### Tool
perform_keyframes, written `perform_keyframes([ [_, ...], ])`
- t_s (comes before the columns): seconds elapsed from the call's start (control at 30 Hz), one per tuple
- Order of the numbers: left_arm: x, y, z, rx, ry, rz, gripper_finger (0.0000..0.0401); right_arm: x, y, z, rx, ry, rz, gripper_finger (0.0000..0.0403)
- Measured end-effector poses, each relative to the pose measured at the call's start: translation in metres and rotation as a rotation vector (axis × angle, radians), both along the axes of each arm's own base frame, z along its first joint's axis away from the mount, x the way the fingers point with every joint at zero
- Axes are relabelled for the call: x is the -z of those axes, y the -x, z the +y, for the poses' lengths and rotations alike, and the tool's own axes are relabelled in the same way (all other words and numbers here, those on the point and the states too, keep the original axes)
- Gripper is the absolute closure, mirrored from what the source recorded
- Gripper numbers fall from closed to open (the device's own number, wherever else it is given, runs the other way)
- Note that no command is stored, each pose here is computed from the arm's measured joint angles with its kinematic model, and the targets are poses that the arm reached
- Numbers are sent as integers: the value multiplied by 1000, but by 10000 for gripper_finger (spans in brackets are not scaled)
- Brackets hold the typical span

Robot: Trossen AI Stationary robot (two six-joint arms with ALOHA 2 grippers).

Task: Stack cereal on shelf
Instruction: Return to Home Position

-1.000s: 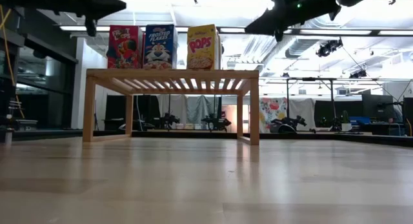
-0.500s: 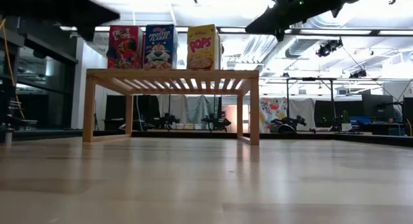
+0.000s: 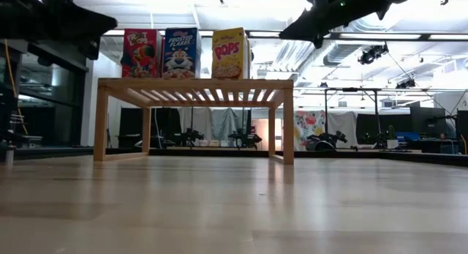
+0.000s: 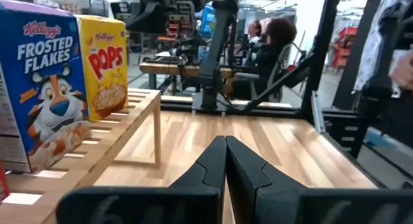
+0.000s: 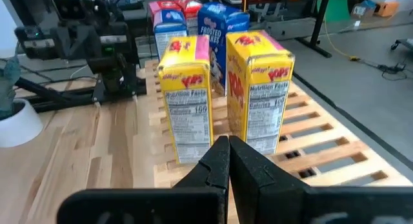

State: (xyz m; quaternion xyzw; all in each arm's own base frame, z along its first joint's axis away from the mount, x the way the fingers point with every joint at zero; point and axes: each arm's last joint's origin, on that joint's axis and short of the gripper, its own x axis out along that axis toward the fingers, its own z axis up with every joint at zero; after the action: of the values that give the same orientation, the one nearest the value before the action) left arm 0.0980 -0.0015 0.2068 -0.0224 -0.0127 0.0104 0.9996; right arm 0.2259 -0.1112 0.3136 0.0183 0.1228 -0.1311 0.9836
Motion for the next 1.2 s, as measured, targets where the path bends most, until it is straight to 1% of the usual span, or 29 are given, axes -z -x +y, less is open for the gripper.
perform_keyframes([
  [0.1,5,0,-1,4,8,-18,401,-3,5,3,-5,-2,6,403],
  [0.2,25,-4,-2,14,22,-57,401,-7,12,7,-7,-1,2,403],
  [0.23,31,-5,-3,16,29,-56,401,-9,15,8,-6,-4,0,403],
  [0.3,36,-6,-3,-4,44,-6,401,-13,21,11,-3,-19,-9,403],
  [0.4,35,-5,-3,-13,11,-14,401,-16,32,18,-13,-38,12,403],
  [0.5,33,-5,-3,-5,-19,-36,401,-14,42,24,-53,-72,60,403],
  [0.63,34,-5,-3,-2,-35,-21,401,-12,54,34,-106,-113,111,403],
  [0.7,36,-5,-3,-22,-38,0,401,-11,58,40,-130,-110,94,403],
  [0.8,37,-5,-2,-33,-52,9,401,7,62,50,-188,-118,37,403],
  [0.9,39,-5,-3,-23,-54,24,401,38,68,60,-217,-134,-43,403],
  [0.97,39,-5,-3,-23,-29,28,401,63,72,64,-226,-154,-103,403],
  [1.07,40,-5,-3,-22,3,33,401,98,79,65,-215,-157,-192,403],
  [1.13,40,-5,-3,-21,3,36,401,113,84,62,-187,-158,-250,403],
  [1.2,40,-5,-3,-21,3,37,401,126,88,59,-169,-184,-267,403],
])
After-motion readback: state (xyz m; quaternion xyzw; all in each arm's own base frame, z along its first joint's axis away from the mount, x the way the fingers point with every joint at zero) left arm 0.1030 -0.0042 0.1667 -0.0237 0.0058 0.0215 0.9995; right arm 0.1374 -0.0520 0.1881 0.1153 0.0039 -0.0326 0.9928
